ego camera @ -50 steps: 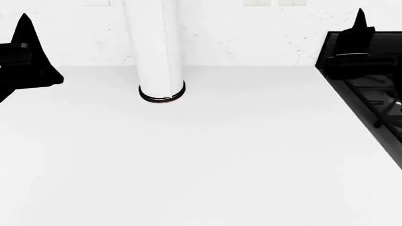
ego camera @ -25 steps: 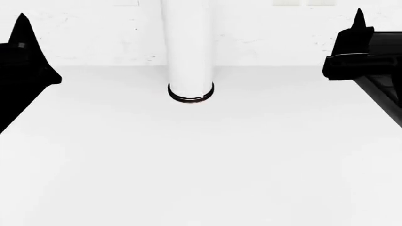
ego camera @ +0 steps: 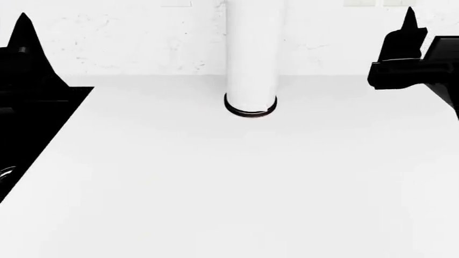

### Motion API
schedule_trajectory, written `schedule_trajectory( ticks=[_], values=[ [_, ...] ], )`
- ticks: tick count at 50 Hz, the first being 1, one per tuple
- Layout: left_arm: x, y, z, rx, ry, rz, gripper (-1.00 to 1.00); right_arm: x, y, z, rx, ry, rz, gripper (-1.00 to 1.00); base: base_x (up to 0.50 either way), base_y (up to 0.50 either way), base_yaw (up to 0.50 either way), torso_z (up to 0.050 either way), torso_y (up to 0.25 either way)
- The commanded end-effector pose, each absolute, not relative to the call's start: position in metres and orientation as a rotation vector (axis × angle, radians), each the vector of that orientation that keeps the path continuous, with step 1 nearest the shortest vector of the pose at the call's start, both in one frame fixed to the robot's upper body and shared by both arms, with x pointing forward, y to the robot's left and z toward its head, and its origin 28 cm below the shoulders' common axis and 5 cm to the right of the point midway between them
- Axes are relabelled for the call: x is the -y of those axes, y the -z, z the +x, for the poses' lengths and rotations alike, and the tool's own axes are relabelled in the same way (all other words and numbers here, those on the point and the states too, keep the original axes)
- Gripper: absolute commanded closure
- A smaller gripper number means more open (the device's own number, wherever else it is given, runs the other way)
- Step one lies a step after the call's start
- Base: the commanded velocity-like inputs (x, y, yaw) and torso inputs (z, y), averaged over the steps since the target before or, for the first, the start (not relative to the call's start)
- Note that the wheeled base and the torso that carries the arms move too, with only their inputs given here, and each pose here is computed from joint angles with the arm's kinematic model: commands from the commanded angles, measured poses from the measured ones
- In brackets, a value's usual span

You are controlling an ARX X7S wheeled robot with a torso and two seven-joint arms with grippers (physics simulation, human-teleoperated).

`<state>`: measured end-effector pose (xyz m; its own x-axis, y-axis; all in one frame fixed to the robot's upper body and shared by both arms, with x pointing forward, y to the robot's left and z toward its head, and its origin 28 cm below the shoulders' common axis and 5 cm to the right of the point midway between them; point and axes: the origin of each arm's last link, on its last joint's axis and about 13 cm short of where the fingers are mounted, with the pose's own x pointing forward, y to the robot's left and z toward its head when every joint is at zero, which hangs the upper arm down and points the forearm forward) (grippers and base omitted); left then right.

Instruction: Pick and place the shaker into the drawer. Then close the cabinet.

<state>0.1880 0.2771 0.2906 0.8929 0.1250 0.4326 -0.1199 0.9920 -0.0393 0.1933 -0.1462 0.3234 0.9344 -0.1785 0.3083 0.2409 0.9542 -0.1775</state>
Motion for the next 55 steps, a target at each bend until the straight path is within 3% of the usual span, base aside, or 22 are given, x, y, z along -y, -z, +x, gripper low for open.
schedule_trajectory(
  ticks=[1, 26, 55],
  values=[
    [-0.2773, -0.2901, 0.1881, 0.450, -0.127, -0.013, -1.00, 0.1462, -0.3230, 0.1930, 0.296, 0.216, -0.214, -1.00, 0.00, 0.20, 0.00, 0.000, 0.000],
    [-0.2782, -0.2887, 0.1878, 0.448, -0.130, -0.015, -1.00, 0.1465, -0.3209, 0.1938, 0.291, 0.215, -0.211, -1.00, 0.00, 0.38, 0.00, 0.000, 0.000],
    [-0.2831, -0.2917, 0.1855, 0.462, -0.141, -0.040, -1.00, 0.1468, -0.3195, 0.1941, 0.286, 0.213, -0.209, -1.00, 0.00, 0.06, 0.00, 0.000, 0.000]
  ],
)
